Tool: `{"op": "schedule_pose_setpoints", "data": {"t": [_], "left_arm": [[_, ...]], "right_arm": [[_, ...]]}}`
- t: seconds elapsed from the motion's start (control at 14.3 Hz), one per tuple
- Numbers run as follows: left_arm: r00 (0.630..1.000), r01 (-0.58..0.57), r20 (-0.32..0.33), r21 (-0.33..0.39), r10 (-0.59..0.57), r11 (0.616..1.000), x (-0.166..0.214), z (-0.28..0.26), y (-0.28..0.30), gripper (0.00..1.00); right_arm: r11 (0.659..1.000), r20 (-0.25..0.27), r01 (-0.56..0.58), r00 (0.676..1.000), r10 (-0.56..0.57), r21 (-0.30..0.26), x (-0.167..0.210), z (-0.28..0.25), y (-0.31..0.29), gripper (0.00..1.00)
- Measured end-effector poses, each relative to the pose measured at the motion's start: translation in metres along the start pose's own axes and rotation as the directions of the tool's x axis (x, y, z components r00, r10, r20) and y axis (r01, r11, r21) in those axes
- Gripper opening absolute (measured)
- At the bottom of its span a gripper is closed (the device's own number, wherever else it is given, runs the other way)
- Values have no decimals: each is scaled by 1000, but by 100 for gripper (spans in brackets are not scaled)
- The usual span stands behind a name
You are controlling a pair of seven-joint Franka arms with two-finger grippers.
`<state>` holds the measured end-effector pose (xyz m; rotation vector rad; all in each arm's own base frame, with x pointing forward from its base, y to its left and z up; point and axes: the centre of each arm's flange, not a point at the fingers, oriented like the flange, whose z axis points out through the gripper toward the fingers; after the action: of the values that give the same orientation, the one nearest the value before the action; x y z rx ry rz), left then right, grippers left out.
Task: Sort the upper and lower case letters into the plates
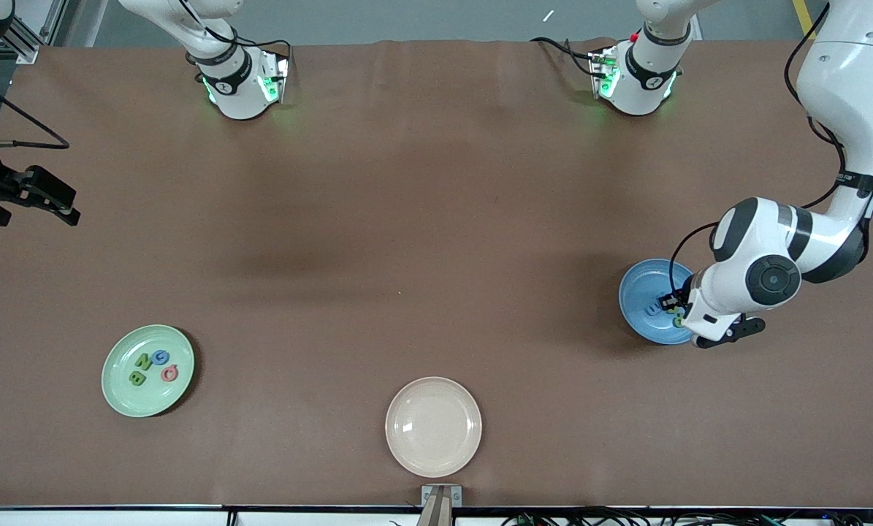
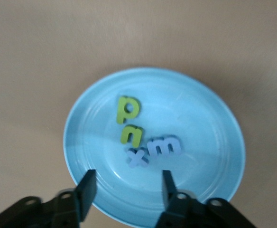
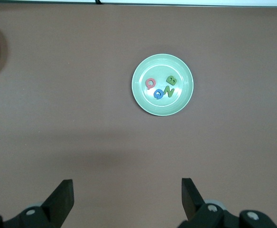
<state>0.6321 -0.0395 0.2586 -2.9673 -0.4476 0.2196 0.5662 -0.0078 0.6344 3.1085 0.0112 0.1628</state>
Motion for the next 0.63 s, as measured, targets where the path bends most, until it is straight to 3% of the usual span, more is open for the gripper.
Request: {"op": "schedule_pose_setpoints", "data": {"t": [0.21,0.42,0.63], "left_arm": [[997,-11,-74,-3,11,1000,8,-51,-3,100],[992,-48,-111,40,52,998,17,-120,-25,100],[981,-13,-193,48,22,999,21,-198,-53,100]], "right_arm": [[1000,0,0,1000,0,0,0,0,0,100],[1000,-1,1,1000,-1,0,0,0,0,100],[1000,1,1,1000,-1,0,0,0,-1,100]]}}
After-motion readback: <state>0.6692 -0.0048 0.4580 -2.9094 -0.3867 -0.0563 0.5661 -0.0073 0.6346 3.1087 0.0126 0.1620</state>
